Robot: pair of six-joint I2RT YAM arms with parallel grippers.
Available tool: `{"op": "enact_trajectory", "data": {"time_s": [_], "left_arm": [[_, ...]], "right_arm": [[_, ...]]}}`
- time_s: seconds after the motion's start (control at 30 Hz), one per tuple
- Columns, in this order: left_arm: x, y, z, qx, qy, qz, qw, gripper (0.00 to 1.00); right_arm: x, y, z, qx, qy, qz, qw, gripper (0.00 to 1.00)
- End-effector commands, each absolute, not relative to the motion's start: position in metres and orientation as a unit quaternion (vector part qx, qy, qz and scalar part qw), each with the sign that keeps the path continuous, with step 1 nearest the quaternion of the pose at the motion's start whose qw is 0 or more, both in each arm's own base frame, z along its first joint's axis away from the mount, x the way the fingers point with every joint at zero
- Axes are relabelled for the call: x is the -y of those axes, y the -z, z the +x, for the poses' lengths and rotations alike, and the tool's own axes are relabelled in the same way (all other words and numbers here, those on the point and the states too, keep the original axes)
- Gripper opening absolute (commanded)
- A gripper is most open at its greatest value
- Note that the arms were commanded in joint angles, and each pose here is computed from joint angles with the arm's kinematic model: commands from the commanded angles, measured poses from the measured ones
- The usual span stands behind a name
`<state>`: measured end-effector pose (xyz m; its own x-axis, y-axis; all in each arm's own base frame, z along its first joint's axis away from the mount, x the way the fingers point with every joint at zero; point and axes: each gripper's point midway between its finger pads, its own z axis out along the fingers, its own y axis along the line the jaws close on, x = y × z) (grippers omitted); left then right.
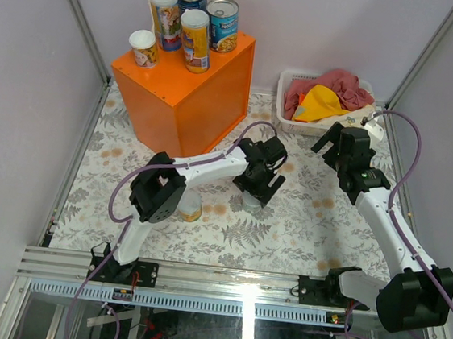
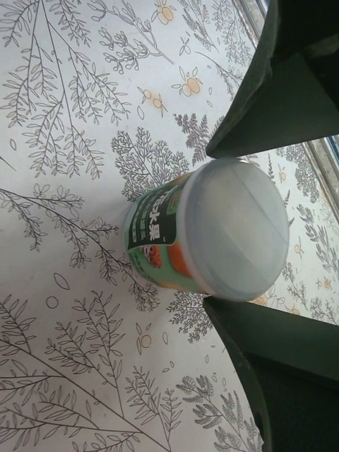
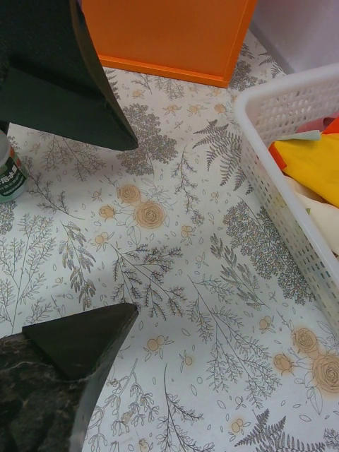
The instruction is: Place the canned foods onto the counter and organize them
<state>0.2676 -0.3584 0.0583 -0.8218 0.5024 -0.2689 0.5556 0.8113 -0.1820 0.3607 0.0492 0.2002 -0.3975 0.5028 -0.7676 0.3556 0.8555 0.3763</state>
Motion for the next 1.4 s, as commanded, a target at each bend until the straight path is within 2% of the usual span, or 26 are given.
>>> {"op": "enact_trajectory", "data": {"time_s": [0.0, 0.3, 0.67, 1.07, 1.37], "left_arm": [[0.372, -0.080, 0.280, -0.934, 0.158, 0.286, 0.143, 0.81], [0.372, -0.105, 0.300, -0.925, 0.173, 0.252, 0.226, 0.83], [0.341, -0.116, 0.289, -0.900, 0.212, 0.152, 0.349, 0.83], [0.344, -0.142, 0.263, -0.808, 0.244, 0.174, 0.507, 0.83], [0.332, -0.121, 0.251, -0.779, 0.244, 0.178, 0.549, 0.84]], "right_arm": [[-0.044, -0.215, 0.363, -0.816, -0.077, 0.268, 0.507, 0.96], [-0.043, -0.222, 0.361, -0.815, -0.075, 0.262, 0.511, 0.95], [-0.045, -0.225, 0.358, -0.817, -0.080, 0.257, 0.510, 0.95], [-0.047, -0.221, 0.353, -0.822, -0.085, 0.253, 0.502, 0.94], [-0.045, -0.217, 0.348, -0.826, -0.079, 0.249, 0.499, 0.94]]}}
